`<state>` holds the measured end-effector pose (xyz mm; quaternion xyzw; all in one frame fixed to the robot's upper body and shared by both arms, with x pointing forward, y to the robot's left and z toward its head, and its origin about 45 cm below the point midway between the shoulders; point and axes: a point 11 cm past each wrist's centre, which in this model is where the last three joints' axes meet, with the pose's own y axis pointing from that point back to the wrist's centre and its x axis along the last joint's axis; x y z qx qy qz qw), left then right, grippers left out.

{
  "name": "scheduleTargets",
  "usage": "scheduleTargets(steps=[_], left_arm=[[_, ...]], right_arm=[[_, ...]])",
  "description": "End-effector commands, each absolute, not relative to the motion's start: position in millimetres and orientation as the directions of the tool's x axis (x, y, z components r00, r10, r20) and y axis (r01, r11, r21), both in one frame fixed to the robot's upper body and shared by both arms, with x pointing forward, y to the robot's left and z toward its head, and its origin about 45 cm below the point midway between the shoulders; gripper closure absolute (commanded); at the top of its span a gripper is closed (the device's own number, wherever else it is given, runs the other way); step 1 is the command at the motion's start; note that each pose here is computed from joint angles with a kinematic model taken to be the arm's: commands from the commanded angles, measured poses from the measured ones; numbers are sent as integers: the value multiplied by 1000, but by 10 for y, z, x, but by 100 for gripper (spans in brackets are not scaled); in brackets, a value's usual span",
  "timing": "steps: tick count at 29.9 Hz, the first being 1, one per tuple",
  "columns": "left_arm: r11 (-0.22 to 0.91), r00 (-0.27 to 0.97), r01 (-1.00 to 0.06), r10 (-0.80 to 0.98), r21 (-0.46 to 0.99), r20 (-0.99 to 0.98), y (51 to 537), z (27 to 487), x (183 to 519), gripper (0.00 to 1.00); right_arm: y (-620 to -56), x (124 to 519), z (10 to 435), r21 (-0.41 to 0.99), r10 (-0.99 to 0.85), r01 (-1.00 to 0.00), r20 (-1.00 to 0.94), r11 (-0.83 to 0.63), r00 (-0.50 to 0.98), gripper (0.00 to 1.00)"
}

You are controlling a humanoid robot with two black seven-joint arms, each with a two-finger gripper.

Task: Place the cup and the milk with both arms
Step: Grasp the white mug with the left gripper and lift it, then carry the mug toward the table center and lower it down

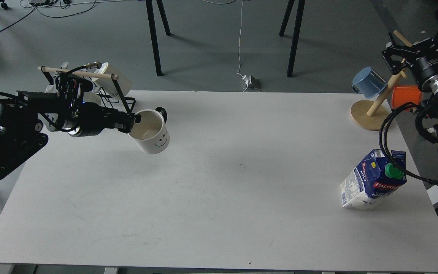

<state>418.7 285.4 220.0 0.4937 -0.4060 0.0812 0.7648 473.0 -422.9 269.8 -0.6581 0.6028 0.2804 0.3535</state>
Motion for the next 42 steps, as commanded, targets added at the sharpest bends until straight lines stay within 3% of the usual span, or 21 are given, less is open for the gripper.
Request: scheduleTargets(steps=[1,7,13,26,32,36,38,39,42], left_arm=[[513,608,-523,-335,681,720,2385,2314,4269,94],[553,466,-463,-513,693,721,1535,2128,4179,94],[576,421,-359,-602,735,678,1035,1775,3870,94],[567,473,-283,-619,773,627,742,1249,3531,93],[570,480,-275,-617,774,624,674,1207,3505,88],[570,482,-279,-612,773,626,681,1219,3526,75],[575,483,-284,-605,767,633,682,1244,3540,55],[574,484,-290,-602,766,635,711,1260,3557,50],[589,486,-308,-578,747,656,718,1350,3619,48]], right_arm=[[-4247,4758,2793,-150,-588,-989,-798,-15,130,0],[-4176,4962,3353,-257,-574,-966,-789,-19,221,0],[-3915,5139,3752,-318,-575,-946,-762,-69,298,0],[-3714,5176,3652,-301,-565,-948,-766,-104,306,0],[-3690,5180,3649,-303,-562,-947,-768,-106,309,0],[-3692,5172,3615,-298,-562,-949,-769,-106,305,0],[-3688,5168,3606,-297,-561,-949,-770,-108,305,0],[-3689,5165,3593,-295,-561,-949,-770,-108,303,0],[-3728,5147,3560,-289,-564,-952,-771,-103,295,0]])
